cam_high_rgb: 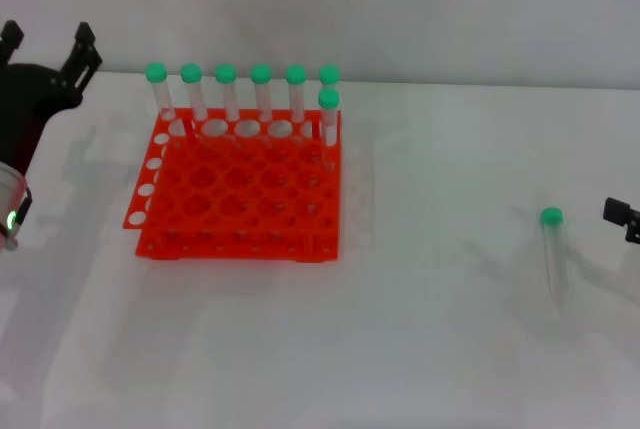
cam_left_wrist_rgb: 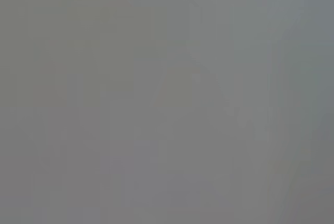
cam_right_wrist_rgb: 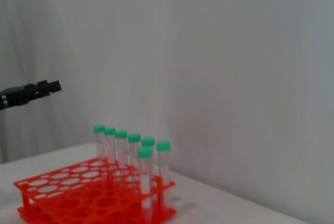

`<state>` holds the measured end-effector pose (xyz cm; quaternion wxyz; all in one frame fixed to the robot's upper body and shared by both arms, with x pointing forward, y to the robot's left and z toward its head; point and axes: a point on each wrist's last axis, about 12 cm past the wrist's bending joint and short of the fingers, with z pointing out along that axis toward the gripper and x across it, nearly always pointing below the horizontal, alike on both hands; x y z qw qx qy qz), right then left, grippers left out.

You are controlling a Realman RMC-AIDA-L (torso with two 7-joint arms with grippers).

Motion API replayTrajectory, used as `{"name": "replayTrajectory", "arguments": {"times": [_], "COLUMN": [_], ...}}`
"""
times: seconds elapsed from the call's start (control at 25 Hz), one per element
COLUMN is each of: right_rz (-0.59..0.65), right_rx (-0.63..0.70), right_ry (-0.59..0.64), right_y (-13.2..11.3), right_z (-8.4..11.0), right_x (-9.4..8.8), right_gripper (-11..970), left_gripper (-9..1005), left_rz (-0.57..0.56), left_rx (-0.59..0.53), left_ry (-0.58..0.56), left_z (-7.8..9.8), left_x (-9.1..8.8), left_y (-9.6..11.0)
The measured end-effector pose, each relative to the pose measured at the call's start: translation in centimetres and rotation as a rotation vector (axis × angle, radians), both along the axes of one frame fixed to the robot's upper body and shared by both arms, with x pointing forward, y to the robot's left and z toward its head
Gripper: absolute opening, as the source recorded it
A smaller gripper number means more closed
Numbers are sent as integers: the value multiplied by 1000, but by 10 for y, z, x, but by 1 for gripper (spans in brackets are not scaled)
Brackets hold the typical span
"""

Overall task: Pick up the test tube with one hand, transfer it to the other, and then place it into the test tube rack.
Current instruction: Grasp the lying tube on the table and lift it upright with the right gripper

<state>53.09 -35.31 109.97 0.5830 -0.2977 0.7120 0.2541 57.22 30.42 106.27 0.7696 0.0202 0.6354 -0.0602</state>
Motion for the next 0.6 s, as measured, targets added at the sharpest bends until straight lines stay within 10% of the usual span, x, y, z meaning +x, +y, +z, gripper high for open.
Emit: {"name": "replayTrajectory", "arguments": {"times": [0.6], "right_rz": [-5], "right_rx": [-37], "right_ry": [66], "right_y": [12], "right_z": [30], "right_x": [27], "right_gripper": [856], "left_gripper": [862], "left_rz": [75], "left_rx": [-33], "left_ry": [8], "left_z": [11], "left_x": [18], "left_y": [8]}}
